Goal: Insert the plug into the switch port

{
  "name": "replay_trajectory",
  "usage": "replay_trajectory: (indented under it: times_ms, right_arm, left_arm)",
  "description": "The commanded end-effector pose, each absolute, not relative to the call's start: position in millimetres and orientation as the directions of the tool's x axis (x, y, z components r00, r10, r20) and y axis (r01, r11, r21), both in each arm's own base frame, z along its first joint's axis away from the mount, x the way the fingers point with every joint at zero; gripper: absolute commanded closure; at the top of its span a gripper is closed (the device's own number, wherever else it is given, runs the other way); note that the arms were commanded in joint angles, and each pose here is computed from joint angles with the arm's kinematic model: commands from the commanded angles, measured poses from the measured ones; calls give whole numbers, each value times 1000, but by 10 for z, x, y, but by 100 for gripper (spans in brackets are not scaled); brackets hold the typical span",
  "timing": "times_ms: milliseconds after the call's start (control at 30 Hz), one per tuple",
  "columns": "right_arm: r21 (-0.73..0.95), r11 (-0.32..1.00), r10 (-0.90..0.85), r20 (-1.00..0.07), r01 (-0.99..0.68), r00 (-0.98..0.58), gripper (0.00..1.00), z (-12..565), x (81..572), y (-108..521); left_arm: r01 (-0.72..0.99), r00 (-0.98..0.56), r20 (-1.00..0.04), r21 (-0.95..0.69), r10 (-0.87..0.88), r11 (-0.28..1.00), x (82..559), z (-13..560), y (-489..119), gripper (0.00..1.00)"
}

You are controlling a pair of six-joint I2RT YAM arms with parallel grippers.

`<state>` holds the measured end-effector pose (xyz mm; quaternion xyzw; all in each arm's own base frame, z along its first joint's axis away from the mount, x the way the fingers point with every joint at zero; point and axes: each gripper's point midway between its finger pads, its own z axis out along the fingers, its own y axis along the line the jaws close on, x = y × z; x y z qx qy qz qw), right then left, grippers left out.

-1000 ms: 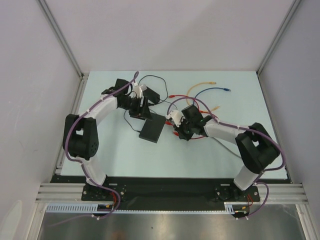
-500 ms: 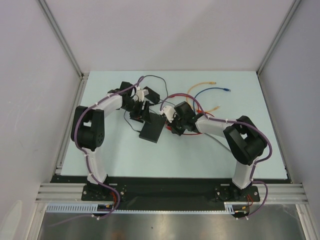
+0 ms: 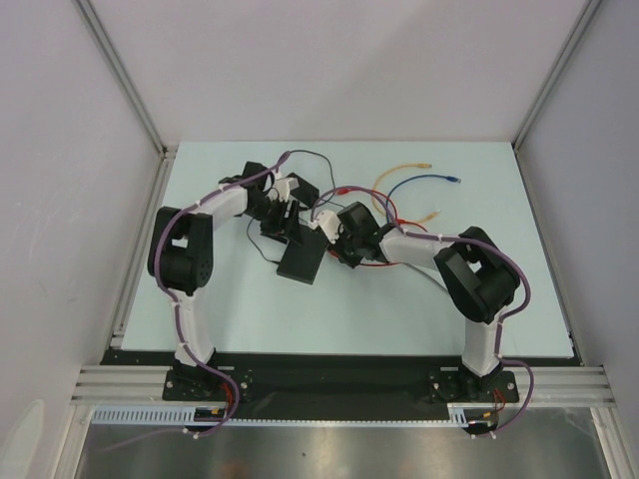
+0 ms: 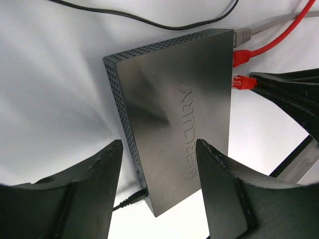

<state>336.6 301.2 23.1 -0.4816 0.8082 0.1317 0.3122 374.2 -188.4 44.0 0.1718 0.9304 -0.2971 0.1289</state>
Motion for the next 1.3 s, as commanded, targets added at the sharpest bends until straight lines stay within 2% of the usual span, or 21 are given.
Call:
replay_trajectory:
  times_ms: [0,233,800,1100,1267]
  right_arm:
    - [-158,502,-705,-645,-850,-296,100,354,3533,3121]
    - [-208,454,-748,-617,-867,-244,100,332,3475,3198]
    - [-289,371,-810,-565,-883,-156,100,312,3557,3259]
    - [-375,355,-840,-530,-856,-116,100,369,3640,3298]
    - [-370,338,-830,-551,-865,-89,100,491,3644,3379]
  left_arm:
    - [440,-883,-397,-507,252,741,3890,538,-1922,35]
    - [446,-880,-403,-513,253,733,3949,537,-1958,36]
    - [534,-839,-425,-529,340,660,3914,505,-2289,45]
    - [578,-814,-427,-531,393,620,3842,492,-2419,46]
    - [606,-794,-438,-519,421,603,3832,498,-2440,46]
